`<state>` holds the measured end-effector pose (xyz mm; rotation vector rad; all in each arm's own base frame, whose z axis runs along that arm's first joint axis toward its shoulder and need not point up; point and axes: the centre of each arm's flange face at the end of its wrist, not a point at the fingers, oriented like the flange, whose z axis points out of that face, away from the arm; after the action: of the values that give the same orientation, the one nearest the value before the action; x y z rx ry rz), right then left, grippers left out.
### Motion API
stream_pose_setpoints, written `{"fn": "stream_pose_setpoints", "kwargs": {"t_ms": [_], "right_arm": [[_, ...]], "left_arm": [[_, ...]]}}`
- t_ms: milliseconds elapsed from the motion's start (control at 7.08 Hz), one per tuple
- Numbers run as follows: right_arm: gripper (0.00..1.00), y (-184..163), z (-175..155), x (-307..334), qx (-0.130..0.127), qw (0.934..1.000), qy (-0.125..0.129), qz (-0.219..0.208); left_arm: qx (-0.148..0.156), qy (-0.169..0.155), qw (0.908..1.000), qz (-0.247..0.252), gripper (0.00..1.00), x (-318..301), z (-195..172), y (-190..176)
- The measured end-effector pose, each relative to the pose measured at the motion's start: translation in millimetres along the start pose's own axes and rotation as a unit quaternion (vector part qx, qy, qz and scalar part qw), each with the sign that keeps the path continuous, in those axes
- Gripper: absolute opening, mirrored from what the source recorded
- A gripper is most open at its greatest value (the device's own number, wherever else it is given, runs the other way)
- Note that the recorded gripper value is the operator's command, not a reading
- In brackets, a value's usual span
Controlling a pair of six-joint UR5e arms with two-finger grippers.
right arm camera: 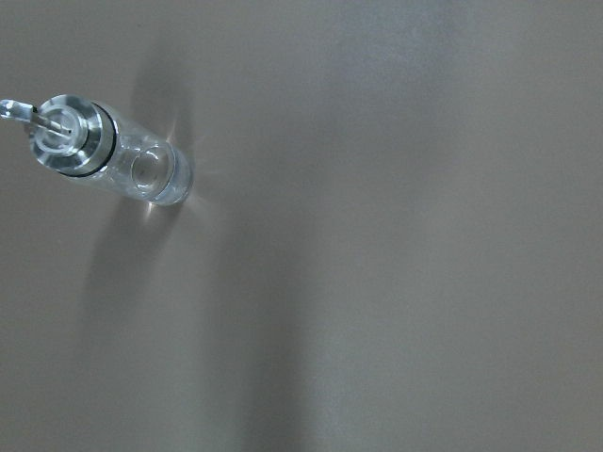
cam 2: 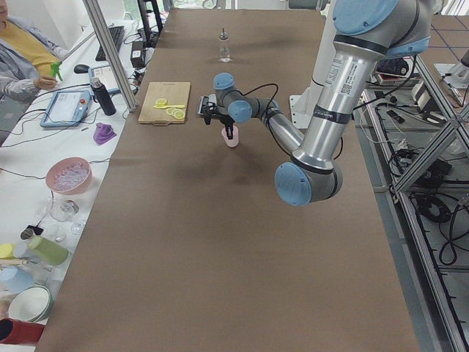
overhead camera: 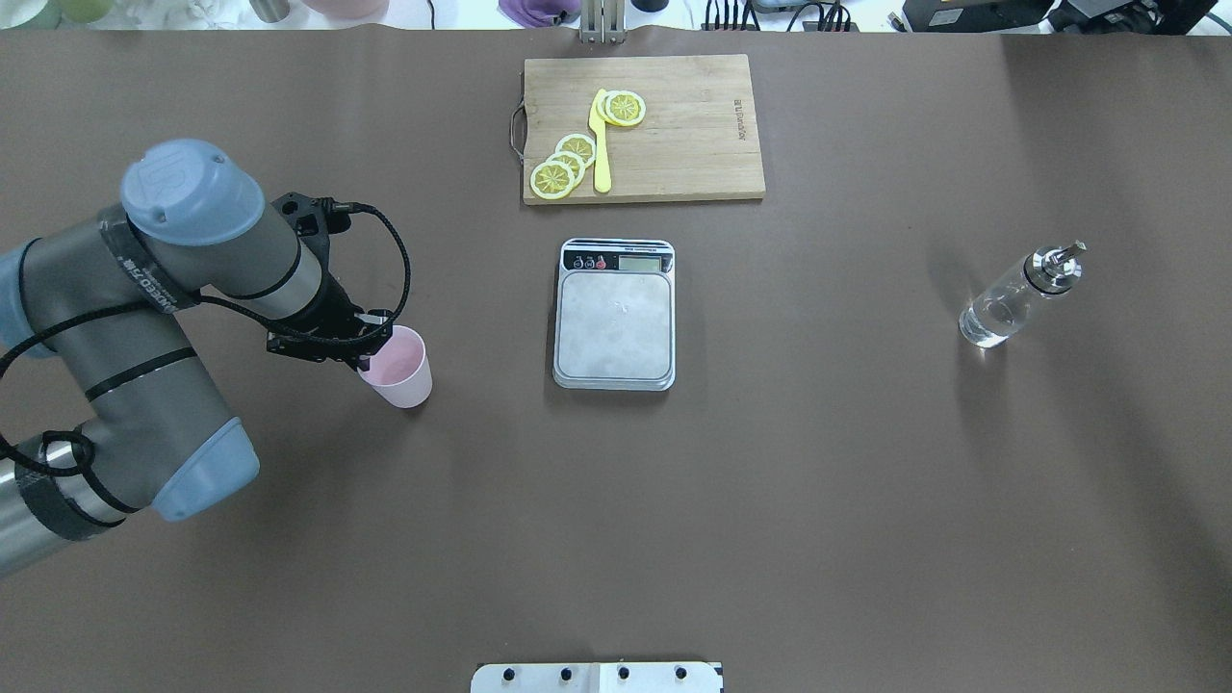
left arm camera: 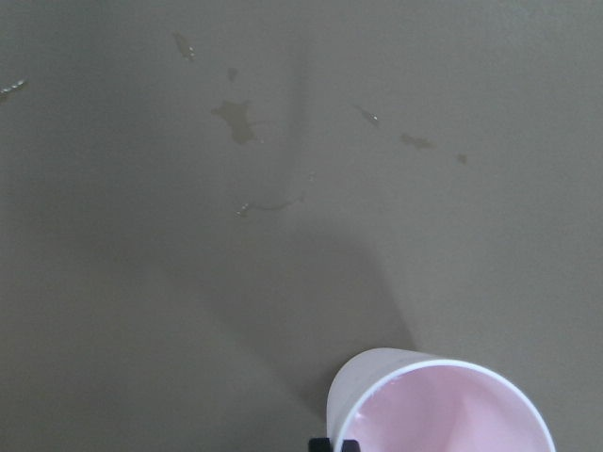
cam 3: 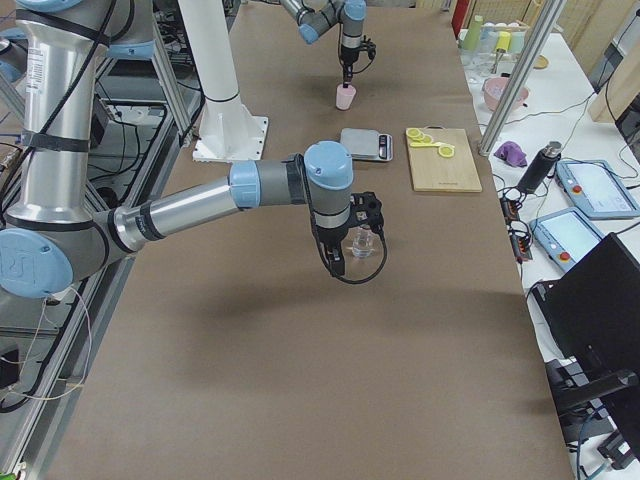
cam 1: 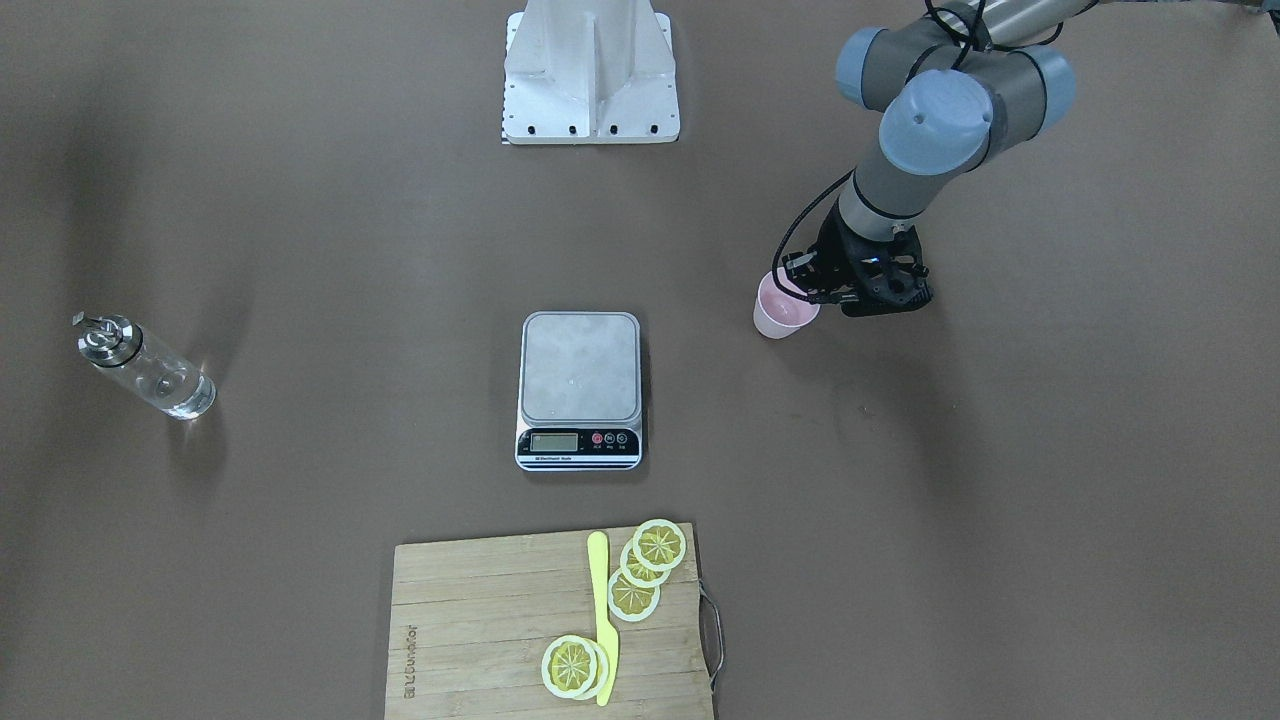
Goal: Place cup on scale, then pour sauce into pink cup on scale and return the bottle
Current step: 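Carry the pink cup with the left gripper onto the scale and release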
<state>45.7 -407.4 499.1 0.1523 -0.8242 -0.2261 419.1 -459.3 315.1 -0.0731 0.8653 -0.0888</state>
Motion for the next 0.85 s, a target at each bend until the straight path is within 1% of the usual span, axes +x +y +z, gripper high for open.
{"fn": "stream_pose_setpoints", "kwargs": {"t_ms": [282, 565, 706, 847], "right_arm": [[1.0, 0, 0, 0, 0.0, 1.0, 0.0, 0.0], [1.0, 0, -1, -1, 0.001, 1.0, 0.0, -0.001], [1.0, 0, -1, -2, 0.002, 1.0, 0.0, -0.002], [1.0, 0, -1, -2, 0.002, 1.0, -0.001, -0.002]], "left_arm": [[0.014, 0.033, 0.9992, 0.018, 0.0, 60, -27, -6], [0.027, 0.059, 0.9972, 0.037, 0.0, 127, -49, -13], [0.041, 0.064, 0.9959, 0.049, 0.0, 163, -55, -17], [0.063, 0.063, 0.9942, 0.06, 0.0, 194, -58, -19]]}}
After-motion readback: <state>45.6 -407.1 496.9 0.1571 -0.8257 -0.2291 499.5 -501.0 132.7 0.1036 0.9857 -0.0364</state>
